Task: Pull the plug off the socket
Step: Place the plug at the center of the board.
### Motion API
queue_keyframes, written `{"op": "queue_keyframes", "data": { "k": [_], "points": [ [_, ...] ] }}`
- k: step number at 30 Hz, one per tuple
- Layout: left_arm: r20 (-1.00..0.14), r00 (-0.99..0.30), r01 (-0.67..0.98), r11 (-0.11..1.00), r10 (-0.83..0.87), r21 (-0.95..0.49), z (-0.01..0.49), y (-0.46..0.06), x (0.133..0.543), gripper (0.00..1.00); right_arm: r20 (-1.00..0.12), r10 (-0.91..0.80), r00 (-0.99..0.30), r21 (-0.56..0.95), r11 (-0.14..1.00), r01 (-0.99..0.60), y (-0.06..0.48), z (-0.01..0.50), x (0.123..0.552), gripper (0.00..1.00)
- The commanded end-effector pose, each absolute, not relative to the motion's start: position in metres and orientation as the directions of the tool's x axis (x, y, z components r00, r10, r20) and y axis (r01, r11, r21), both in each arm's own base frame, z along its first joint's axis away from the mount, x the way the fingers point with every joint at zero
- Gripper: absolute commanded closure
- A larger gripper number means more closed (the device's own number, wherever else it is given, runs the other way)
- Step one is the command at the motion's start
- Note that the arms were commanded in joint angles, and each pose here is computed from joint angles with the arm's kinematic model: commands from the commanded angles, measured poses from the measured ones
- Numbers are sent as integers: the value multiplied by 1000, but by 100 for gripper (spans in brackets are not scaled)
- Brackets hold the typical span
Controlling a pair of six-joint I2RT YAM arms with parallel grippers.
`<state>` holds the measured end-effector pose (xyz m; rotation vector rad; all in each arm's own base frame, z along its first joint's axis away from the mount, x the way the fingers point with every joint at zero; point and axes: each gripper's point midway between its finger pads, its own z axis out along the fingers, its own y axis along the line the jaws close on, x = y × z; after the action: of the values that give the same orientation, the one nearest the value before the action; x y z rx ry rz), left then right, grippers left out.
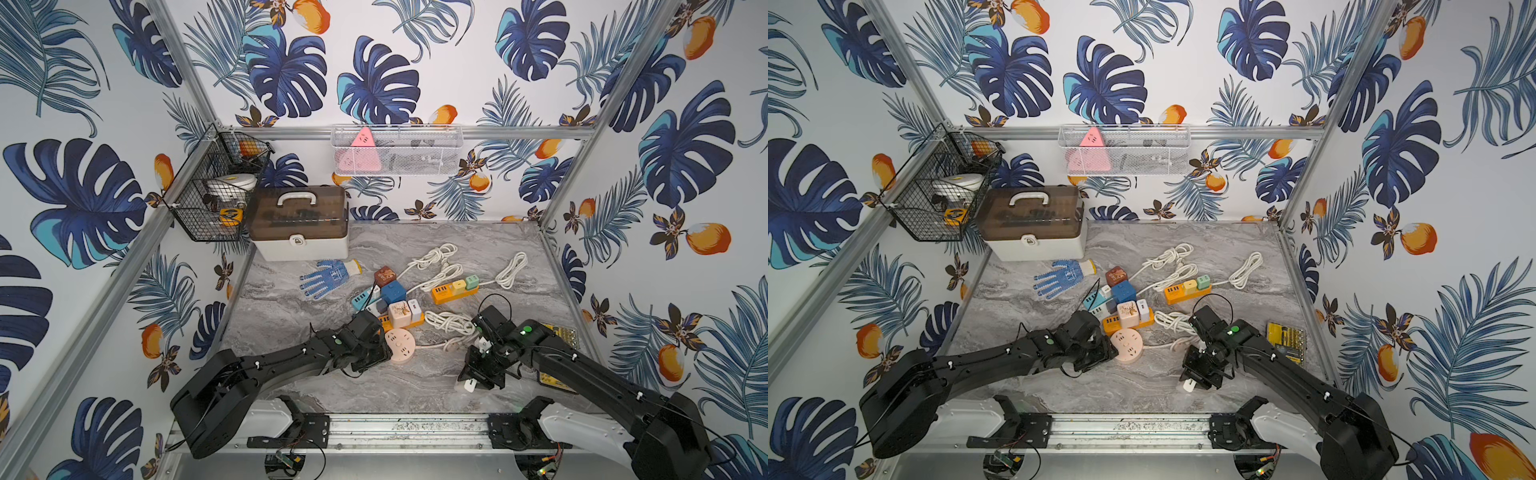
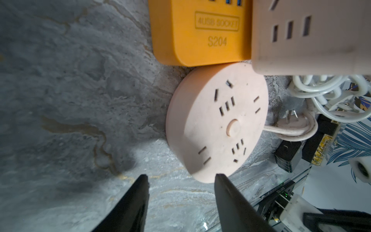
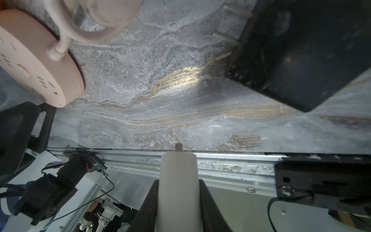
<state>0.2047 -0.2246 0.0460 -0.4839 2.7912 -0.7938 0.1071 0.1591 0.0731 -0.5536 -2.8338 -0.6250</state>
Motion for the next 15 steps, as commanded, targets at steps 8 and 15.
{"op": "queue_keyframes", "data": {
  "k": [8,15],
  "points": [
    [-145,-934,-195,806,-326,-559,77,-222,203,38,297,345,-890,459,766,450,153,43,116,100],
    [-181,-940,-130,793,-290,-596,94,-223,198,38,298,375,-878,459,750,476,142,36,121,88]
  ]
}}
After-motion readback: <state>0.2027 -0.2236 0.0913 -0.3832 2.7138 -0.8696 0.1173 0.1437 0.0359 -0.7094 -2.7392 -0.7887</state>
